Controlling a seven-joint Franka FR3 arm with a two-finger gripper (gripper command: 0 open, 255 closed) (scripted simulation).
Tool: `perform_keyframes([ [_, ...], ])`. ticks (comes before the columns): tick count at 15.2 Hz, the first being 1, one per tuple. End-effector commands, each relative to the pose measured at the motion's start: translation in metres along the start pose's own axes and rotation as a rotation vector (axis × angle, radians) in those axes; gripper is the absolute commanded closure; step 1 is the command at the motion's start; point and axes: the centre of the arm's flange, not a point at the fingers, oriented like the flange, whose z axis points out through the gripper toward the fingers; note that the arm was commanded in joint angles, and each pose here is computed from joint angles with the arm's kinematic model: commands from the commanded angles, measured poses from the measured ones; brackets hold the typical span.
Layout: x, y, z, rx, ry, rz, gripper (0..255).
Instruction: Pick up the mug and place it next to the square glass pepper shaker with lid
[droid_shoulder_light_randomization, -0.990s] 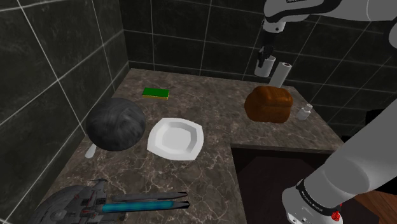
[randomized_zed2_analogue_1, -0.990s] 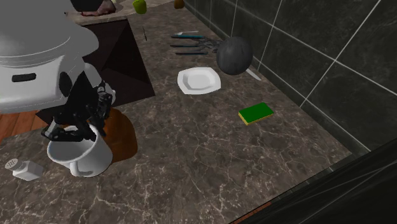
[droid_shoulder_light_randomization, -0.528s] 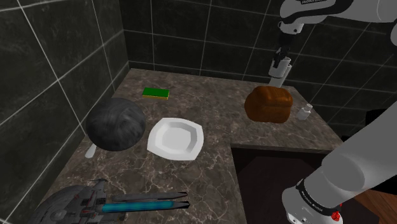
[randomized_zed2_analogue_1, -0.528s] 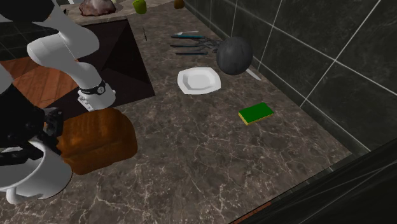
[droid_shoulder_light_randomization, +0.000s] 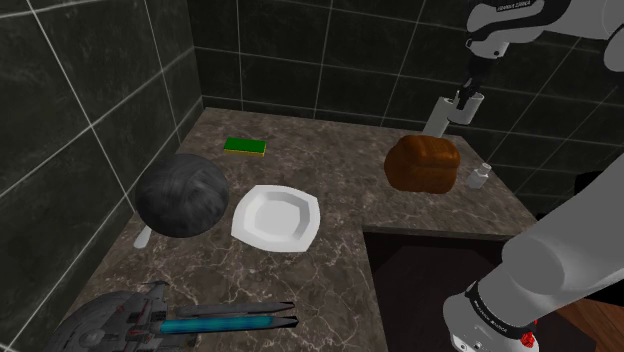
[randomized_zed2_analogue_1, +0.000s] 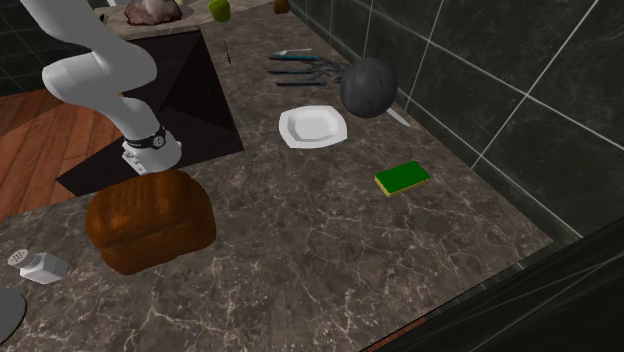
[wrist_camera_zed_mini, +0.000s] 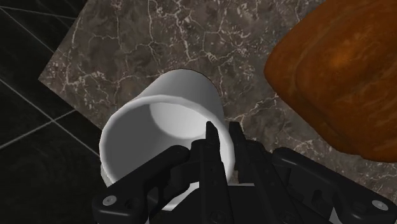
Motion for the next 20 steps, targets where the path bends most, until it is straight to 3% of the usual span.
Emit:
perform_keyframes([
  [1, -0.014, 0.022, 0.001, -0.001, 0.000, -0.002, 255],
  [13, -0.105, 0.151, 0.015, -0.001, 0.000, -0.002, 255],
  [20, -0.103, 0.148, 0.051, -0.001, 0.000, -0.002, 255],
])
